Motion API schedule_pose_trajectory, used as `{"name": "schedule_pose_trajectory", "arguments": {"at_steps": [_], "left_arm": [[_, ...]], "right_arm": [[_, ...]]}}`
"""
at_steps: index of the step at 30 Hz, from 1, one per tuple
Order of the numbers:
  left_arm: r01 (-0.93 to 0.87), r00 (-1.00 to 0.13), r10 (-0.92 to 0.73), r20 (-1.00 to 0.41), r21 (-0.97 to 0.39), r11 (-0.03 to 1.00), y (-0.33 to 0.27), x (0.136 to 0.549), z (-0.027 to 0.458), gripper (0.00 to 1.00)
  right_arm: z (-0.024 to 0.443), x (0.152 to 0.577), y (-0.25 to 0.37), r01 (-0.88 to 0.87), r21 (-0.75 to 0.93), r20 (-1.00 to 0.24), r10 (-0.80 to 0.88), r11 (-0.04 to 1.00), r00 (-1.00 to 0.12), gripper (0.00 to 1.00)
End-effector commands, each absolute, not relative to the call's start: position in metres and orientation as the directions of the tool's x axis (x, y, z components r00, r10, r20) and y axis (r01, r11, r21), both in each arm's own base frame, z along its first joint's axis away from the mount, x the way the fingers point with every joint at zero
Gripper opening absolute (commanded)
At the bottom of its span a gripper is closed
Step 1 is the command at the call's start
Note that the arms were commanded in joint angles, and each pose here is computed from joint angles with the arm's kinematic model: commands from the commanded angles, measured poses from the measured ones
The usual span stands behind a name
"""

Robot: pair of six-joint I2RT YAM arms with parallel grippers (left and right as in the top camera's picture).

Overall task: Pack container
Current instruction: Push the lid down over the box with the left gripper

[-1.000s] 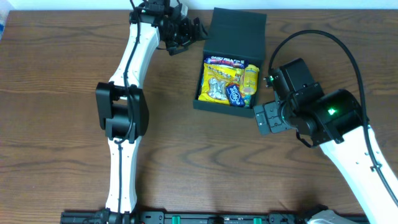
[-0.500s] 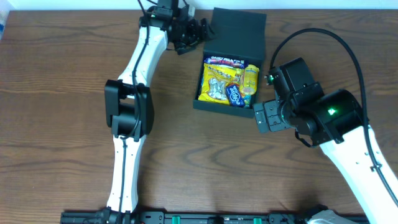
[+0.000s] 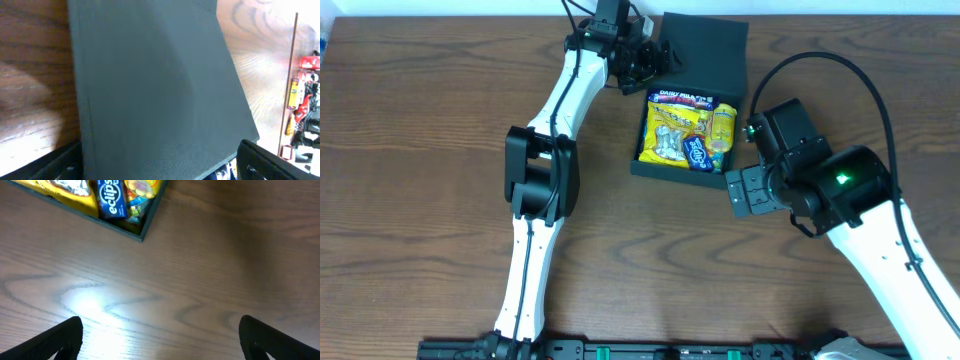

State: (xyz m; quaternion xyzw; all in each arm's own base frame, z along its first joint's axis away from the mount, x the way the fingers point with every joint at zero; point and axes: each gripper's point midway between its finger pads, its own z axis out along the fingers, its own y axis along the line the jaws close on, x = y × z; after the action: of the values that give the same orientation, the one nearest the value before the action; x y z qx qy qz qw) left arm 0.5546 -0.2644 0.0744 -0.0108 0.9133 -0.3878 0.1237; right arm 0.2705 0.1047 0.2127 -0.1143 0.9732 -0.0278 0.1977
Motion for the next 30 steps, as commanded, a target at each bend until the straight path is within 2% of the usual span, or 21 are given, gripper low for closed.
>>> {"name": "schedule_pose_trajectory", "arguments": {"at_steps": [1,7,20,30], "left_arm": [[0.136,-0.971,-0.066,-0.229,-0.760,0.635,-0.283,0.550,0.084,0.95],[0.268,-0.951,0.001,-0.309,-0.824,0.499,-0.301,0.549,0.111,0.95],[0.357,-0.930,0.062,-0.363,-0.846,0.396,-0.303,0.541,0.128,0.95],[0.436,-0.898,0.068,-0.434,-0.859,0.268,-0.288,0.545,0.169,0.96]], "right_arm": [[0.215,0.272,0.104,-0.190,-0.089,-0.395,-0.210,0.978,-0.894,0.99],[0.215,0.272,0.103,-0.189,-0.092,-0.396,-0.210,0.978,-0.894,0.99],[0.215,0.273,0.101,-0.183,-0.106,-0.399,-0.210,0.977,-0.893,0.99],[0.216,0.275,0.102,-0.182,-0.102,-0.407,-0.208,0.978,-0.889,0.99]]}}
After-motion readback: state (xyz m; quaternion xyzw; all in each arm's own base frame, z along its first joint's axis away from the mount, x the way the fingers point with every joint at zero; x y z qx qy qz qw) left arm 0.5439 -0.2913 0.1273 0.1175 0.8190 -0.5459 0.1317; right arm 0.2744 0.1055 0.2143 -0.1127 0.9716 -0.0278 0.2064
